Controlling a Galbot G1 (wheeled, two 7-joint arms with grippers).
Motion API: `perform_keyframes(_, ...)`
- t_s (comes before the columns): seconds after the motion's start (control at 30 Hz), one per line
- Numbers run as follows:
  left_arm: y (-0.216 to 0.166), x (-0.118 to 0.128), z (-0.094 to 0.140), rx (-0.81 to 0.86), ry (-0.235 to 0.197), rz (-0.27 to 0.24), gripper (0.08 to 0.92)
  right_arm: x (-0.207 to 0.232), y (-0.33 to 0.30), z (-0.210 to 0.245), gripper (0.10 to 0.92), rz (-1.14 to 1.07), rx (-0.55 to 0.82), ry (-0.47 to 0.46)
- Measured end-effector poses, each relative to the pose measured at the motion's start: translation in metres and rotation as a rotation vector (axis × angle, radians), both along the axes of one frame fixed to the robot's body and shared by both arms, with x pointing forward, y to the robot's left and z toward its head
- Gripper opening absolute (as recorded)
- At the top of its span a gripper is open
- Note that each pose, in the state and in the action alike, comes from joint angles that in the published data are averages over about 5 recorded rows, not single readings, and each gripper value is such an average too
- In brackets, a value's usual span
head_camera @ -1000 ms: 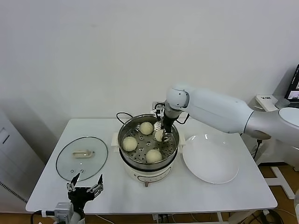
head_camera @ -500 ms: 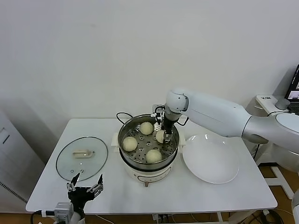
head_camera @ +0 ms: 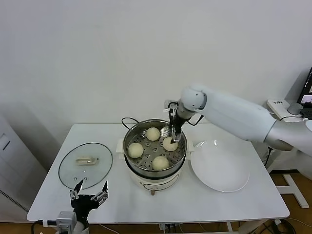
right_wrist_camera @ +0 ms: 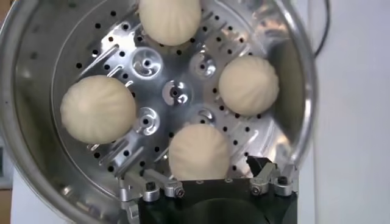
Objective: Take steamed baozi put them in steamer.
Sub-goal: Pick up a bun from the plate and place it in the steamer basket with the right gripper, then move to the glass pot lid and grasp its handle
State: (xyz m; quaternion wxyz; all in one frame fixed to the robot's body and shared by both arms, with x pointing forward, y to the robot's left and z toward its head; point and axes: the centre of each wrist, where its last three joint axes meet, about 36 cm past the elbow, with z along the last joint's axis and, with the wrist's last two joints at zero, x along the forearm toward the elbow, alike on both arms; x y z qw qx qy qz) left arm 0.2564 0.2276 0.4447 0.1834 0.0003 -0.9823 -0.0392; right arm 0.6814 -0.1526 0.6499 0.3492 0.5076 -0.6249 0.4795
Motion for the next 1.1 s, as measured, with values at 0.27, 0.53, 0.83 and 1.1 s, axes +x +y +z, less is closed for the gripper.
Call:
perform_keyframes(0.27, 0.004, 0.000, 0.002, -0.011, -0.018, 0.006, 0.823, -0.009, -0.040, 0.032, 0.823, -0.038, 0.311, -0.132)
perform_keyframes(0.53, 0.012, 0.006, -0.004, -0.033, -0.055, 0.016, 0.823, -0.035, -0.089, 0.016, 0.823, -0.118, 0.665, -0.288)
perform_keyframes(0.83, 0.016, 0.020, -0.012, -0.025, -0.095, 0.017, 0.823, -0.080, -0.129, -0.053, 0.823, -0.316, 1.033, -0.447)
perform_keyframes(1.1, 0.024, 0.043, -0.018, 0.080, -0.132, 0.030, 0.823, -0.134, -0.151, -0.143, 0.823, -0.611, 1.297, -0.524)
